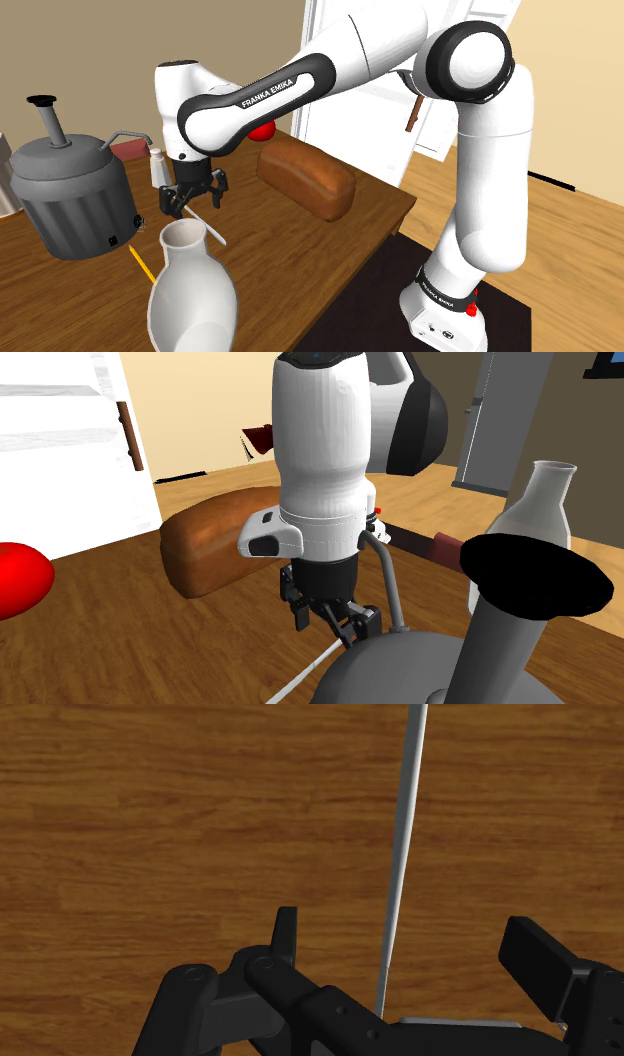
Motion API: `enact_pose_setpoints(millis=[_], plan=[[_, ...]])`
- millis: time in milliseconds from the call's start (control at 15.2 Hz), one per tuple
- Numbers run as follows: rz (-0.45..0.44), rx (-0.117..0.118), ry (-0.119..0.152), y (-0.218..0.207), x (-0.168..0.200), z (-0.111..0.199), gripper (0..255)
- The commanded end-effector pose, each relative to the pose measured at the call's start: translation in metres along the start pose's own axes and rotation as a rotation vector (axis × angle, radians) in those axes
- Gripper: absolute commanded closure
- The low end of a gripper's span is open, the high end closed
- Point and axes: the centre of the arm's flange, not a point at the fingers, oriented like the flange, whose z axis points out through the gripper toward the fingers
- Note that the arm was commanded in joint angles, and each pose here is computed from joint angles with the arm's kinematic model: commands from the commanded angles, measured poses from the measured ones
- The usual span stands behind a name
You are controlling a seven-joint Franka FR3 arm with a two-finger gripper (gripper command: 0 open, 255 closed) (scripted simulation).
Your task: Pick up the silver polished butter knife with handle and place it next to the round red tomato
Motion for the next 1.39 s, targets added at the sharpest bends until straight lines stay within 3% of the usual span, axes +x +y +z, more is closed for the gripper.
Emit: enact_pose_setpoints(millis=[0,66,660,1320], plan=[[0.0,0.0,0.0,0.0,0.0,0.0,0],[0.0,0.0,0.0,0.0,0.0,0.0,255],[0.0,0.0,0.0,0.0,0.0,0.0,255],[0.0,0.0,0.0,0.0,-0.003,-0.053,255]])
